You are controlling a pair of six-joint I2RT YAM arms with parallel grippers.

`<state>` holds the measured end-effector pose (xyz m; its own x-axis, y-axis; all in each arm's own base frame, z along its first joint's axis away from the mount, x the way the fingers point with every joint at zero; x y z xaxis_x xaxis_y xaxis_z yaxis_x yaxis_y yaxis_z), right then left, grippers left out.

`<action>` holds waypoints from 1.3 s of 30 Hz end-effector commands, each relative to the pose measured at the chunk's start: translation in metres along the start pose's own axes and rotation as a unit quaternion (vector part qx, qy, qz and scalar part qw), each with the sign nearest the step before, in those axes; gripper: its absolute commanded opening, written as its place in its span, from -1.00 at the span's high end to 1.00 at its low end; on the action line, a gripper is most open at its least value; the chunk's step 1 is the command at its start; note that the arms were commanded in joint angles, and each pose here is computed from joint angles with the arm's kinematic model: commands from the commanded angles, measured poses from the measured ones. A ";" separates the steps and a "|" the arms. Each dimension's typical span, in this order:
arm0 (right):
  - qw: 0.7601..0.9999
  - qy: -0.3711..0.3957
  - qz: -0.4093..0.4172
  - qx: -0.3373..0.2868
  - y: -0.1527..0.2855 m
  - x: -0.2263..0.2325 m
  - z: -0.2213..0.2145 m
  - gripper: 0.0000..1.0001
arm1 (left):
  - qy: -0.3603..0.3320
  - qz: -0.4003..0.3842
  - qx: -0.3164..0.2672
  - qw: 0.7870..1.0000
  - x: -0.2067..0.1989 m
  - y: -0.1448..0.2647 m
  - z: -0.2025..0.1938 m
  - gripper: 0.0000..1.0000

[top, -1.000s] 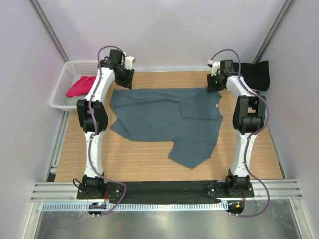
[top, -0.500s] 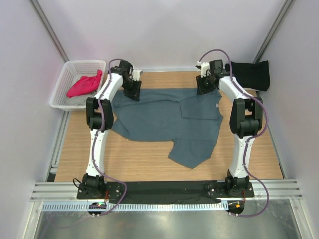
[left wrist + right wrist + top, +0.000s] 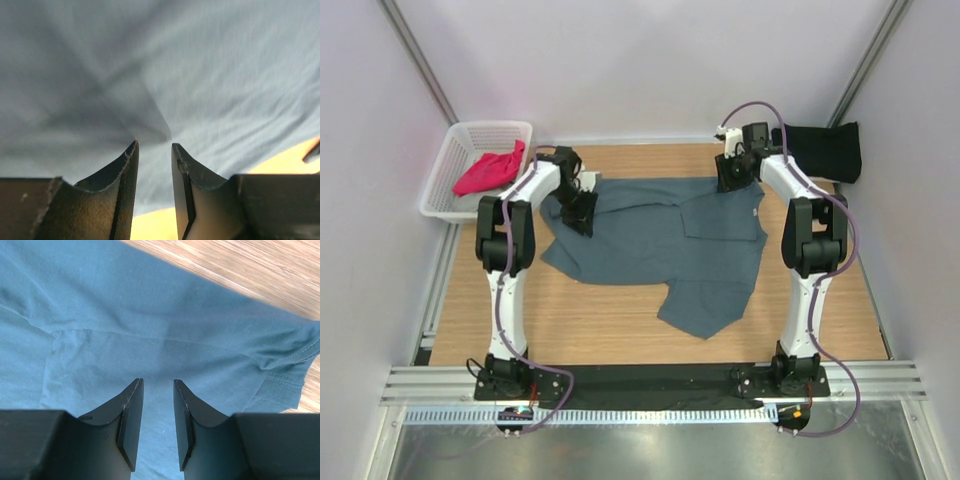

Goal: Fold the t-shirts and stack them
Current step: Fold the tshirt

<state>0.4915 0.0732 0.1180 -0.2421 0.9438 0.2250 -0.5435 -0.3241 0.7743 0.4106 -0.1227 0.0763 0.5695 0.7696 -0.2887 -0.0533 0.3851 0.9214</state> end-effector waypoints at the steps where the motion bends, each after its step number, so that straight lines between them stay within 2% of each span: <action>1: 0.999 0.010 0.012 -0.037 0.025 0.013 0.020 0.27 | -0.021 0.026 -0.051 0.998 -0.013 0.042 0.008 0.32; 3: 0.999 0.009 0.021 -0.040 0.034 0.019 0.020 0.27 | -0.021 0.038 -0.052 0.998 -0.015 0.053 0.005 0.30; 8: 0.999 0.004 0.033 -0.003 0.039 0.028 -0.018 0.26 | -0.012 0.061 -0.057 0.996 -0.027 0.083 -0.025 0.23; 12: 1.000 0.004 0.024 0.012 0.037 0.024 -0.037 0.26 | -0.011 0.083 -0.033 0.996 -0.027 0.092 -0.055 0.22; 17: 1.000 0.005 0.013 0.017 0.024 0.017 -0.035 0.26 | -0.021 0.102 0.001 0.995 -0.022 0.084 -0.087 0.22; 21: 1.000 0.004 0.017 0.010 0.011 0.015 -0.021 0.26 | -0.027 0.110 0.021 0.993 -0.014 0.071 -0.096 0.23; 33: 1.000 0.005 0.012 0.008 -0.009 0.009 -0.009 0.26 | 0.002 0.100 0.028 0.995 0.016 0.041 -0.082 0.23; 39: 1.000 -0.005 -0.021 0.011 -0.034 -0.006 -0.005 0.25 | 0.007 0.083 0.072 0.994 0.020 0.029 -0.096 0.22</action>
<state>0.4870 0.0820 0.0860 -0.2409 0.9423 0.2325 -0.4865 -0.3245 0.8112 0.3402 -0.0495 0.0680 0.5393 0.8324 -0.1271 -0.0325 0.1714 0.9847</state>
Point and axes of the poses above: each gripper's point midway between its finger pads, its own y axis back along the fingers, its own x axis along the line the jaws close on, z = x × y, the point moved 5 cm from there along y, back along the fingers, and after that the axes turned 14 degrees about -y, right-handed, at the moved point
